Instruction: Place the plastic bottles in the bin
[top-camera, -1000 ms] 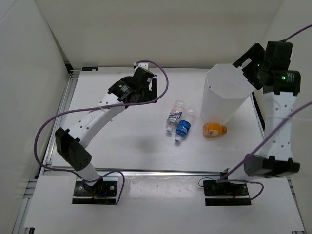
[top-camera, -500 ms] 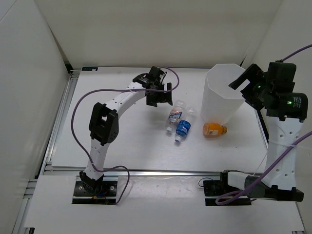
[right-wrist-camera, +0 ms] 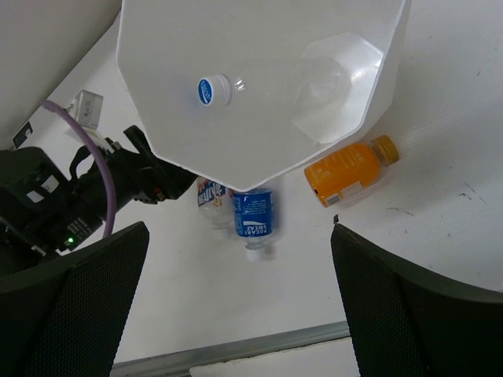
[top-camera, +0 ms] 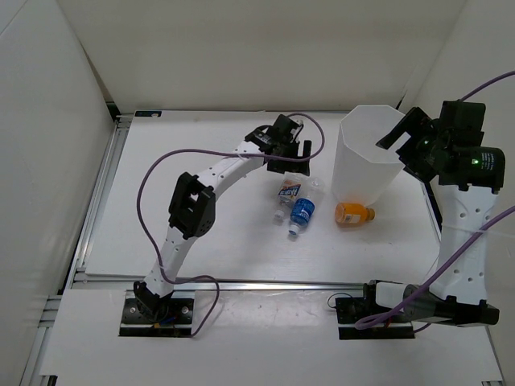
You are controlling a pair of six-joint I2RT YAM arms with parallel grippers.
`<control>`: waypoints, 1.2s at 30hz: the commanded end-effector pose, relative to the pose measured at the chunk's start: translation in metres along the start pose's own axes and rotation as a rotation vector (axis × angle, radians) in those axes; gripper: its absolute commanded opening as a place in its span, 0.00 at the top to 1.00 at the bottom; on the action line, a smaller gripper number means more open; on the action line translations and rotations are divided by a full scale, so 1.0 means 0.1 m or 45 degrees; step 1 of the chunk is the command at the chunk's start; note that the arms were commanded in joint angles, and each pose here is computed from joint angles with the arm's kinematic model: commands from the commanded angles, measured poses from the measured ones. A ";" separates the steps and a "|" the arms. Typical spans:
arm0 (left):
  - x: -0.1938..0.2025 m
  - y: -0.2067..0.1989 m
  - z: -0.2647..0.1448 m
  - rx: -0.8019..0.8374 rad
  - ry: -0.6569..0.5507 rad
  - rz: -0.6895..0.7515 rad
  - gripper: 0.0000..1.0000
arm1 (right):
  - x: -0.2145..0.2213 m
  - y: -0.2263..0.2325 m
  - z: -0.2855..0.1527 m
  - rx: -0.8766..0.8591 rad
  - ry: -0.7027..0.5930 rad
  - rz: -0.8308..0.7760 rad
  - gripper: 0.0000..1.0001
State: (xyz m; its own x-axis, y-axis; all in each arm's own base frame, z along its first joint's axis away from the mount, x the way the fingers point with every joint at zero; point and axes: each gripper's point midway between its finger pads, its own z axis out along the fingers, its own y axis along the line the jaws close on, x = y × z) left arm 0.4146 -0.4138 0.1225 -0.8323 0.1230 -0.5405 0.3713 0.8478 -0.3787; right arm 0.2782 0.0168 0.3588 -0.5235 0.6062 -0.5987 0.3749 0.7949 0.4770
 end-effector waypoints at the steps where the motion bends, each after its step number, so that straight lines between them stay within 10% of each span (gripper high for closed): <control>1: -0.03 0.18 0.04 -0.061 -0.014 0.025 0.01 | -0.03 0.02 0.00 -0.021 -0.010 -0.036 0.00; 16: 0.48 0.24 0.35 0.016 0.188 0.001 0.04 | -0.07 0.02 0.03 -0.009 -0.013 -0.047 0.00; 20: 0.62 0.35 0.40 0.040 0.251 -0.062 0.21 | -0.04 -0.02 0.08 0.014 0.002 -0.045 0.00; 22: 0.58 0.39 0.32 0.034 0.240 -0.084 0.46 | -0.04 -0.02 0.08 0.014 0.002 -0.045 0.00; 28: -0.32 0.80 -0.21 -0.113 -0.039 -0.236 0.75 | -0.06 -0.04 0.01 0.023 -0.034 -0.035 0.00; 36: -2.15 0.10 -1.84 0.310 -0.782 -0.301 0.72 | -0.25 -0.01 -0.22 0.028 -0.147 0.046 0.00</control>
State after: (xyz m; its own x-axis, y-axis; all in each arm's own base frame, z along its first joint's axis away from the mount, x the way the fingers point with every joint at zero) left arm 0.5308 -0.3220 0.1701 -0.7897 -0.2582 -0.5566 0.1020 0.8393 -0.5340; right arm 0.2800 0.0087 0.3583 -0.5077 0.6155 -0.6028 0.4121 0.7879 0.4575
